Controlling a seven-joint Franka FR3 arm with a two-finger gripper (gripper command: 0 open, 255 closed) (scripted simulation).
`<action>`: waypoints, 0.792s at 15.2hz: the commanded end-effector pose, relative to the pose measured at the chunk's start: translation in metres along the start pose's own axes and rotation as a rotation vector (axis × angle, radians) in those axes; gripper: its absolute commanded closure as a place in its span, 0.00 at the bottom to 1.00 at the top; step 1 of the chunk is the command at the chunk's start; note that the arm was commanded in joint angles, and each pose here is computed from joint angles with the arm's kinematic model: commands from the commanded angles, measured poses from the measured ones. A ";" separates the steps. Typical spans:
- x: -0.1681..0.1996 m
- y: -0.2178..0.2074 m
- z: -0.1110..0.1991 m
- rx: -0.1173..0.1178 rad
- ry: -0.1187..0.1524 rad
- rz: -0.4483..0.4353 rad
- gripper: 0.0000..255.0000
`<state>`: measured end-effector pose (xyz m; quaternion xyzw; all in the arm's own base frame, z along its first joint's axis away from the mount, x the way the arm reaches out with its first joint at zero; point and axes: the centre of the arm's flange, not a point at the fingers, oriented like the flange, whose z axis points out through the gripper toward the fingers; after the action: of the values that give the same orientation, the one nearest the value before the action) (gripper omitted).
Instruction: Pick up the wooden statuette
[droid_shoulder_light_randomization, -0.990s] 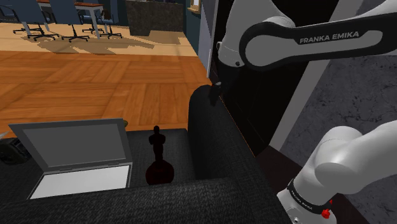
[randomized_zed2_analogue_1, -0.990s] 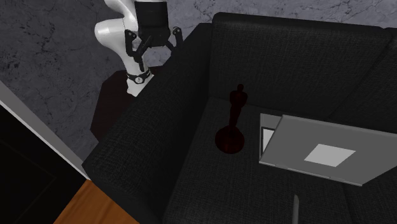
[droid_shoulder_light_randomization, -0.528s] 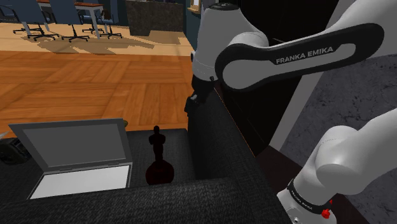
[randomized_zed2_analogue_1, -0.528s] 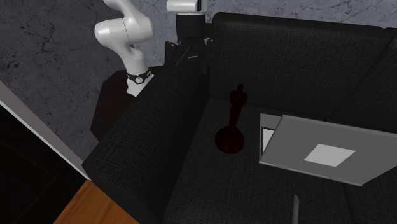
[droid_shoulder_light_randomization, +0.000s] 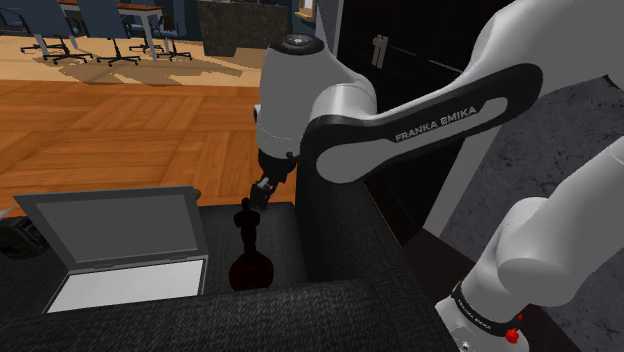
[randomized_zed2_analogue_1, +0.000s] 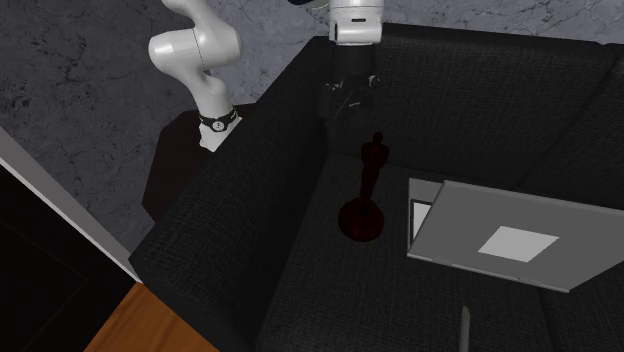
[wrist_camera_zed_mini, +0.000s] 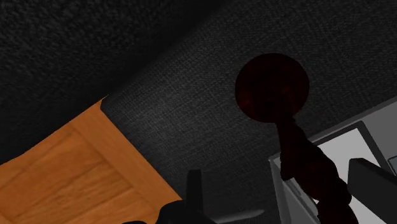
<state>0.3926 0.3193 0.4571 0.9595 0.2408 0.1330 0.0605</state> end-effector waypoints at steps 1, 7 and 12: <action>0.009 -0.024 0.006 -0.003 0.014 -0.029 0.00; 0.012 -0.046 0.033 -0.006 0.024 -0.052 0.00; 0.008 -0.049 0.051 -0.006 0.024 -0.052 0.00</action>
<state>0.3922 0.3633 0.4031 0.9511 0.2661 0.1433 0.0641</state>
